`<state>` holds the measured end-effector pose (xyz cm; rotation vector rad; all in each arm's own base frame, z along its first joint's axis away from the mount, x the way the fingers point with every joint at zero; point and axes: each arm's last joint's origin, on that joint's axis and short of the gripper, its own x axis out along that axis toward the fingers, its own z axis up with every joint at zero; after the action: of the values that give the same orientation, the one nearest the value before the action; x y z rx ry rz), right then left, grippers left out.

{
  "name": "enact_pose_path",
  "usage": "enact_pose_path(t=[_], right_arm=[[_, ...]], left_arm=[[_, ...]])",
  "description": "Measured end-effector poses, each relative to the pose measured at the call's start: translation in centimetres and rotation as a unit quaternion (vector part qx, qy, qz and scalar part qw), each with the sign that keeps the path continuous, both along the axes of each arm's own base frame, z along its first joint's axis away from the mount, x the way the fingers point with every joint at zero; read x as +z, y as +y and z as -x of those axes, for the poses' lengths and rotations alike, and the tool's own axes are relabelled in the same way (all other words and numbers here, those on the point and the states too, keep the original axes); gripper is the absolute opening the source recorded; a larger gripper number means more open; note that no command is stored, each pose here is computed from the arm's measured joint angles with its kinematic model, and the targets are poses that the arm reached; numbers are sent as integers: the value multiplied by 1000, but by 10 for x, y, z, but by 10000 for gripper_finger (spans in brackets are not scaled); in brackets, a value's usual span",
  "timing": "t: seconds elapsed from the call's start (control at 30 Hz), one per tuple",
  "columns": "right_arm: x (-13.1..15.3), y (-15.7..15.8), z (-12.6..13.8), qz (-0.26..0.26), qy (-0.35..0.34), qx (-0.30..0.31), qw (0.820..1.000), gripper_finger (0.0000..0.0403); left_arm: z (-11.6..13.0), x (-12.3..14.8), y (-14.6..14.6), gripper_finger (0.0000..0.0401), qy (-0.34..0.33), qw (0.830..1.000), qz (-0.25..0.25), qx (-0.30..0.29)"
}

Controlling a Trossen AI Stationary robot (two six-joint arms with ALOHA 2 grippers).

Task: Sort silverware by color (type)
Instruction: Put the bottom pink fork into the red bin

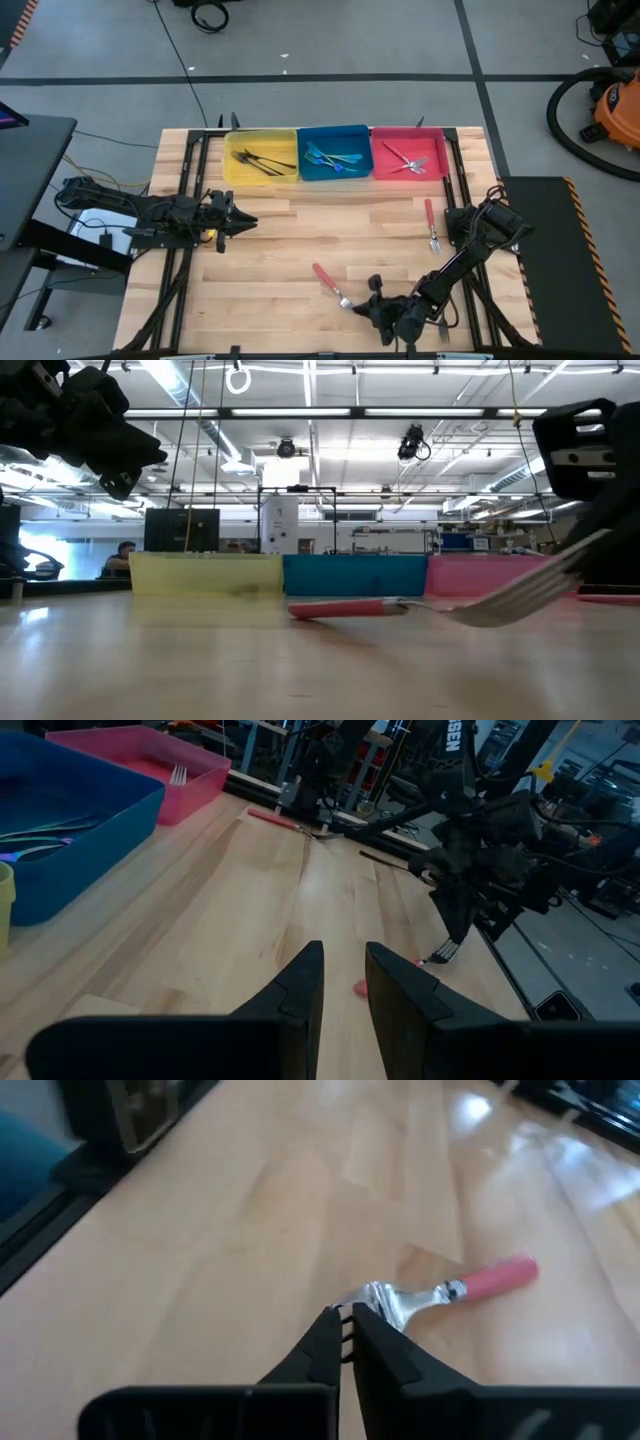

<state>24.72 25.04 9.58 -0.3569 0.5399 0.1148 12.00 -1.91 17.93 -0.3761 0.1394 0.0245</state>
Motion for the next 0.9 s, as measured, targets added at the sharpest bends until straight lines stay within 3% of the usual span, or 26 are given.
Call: enact_pose_path(t=[0.43,0.63,0.9], right_arm=[[12,-12,-9,-32,-34,-77,996,4],[28,-20,-12,-11,-74,-125,989,2],[69,-47,-13,37,-133,-229,964,2]], left_arm=[[0,0,0,78,0,1000,0,0],[0,0,0,78,1,1000,1,0],[0,0,0,78,1,1000,0,0]])
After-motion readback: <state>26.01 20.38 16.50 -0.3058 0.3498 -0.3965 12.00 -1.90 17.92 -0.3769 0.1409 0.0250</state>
